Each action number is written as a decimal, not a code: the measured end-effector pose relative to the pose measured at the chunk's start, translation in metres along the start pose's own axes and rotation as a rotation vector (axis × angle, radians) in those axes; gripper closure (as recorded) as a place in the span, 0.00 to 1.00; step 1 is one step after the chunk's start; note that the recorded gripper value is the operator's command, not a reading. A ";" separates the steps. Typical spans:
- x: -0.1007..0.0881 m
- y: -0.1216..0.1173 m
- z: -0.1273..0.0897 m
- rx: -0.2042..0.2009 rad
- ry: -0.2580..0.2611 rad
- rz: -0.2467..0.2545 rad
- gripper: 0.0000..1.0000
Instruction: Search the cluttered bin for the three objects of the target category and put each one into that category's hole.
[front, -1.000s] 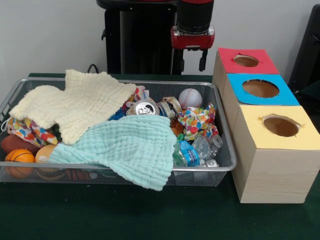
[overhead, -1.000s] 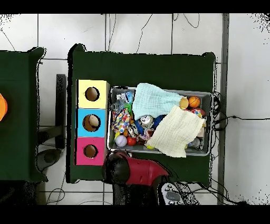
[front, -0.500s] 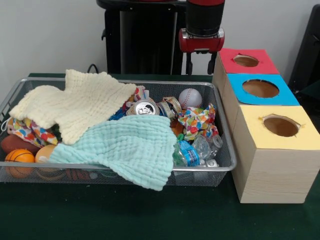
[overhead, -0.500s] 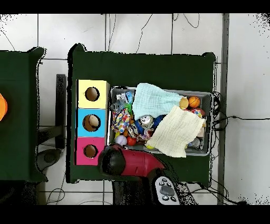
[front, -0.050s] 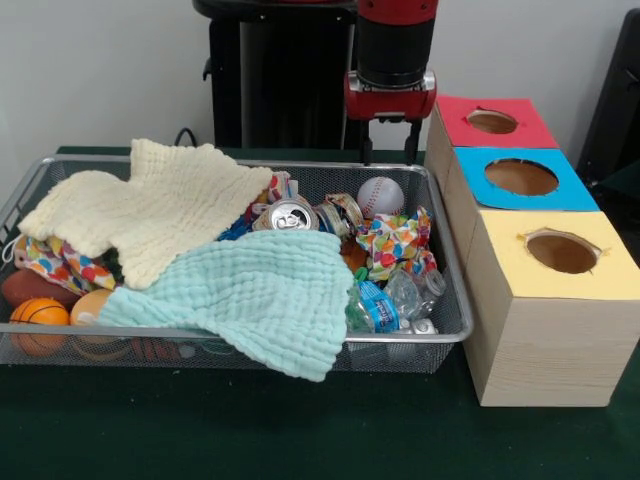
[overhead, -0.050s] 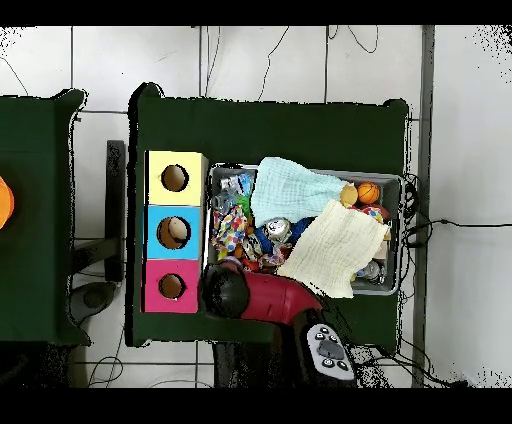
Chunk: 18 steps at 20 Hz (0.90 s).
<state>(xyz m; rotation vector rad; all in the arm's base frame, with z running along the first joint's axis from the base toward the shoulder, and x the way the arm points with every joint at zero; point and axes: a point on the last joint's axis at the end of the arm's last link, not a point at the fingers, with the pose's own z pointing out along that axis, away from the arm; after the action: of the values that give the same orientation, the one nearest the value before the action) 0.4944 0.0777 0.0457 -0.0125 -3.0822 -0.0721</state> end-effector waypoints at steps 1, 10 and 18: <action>-0.001 0.000 0.001 0.000 0.000 0.001 0.00; -0.017 -0.003 0.004 -0.004 0.018 0.002 0.00; -0.028 -0.005 -0.002 -0.010 0.050 0.002 0.00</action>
<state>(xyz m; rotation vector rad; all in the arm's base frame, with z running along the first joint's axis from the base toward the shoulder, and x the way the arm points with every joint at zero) 0.5223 0.0720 0.0454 -0.0144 -3.0314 -0.0870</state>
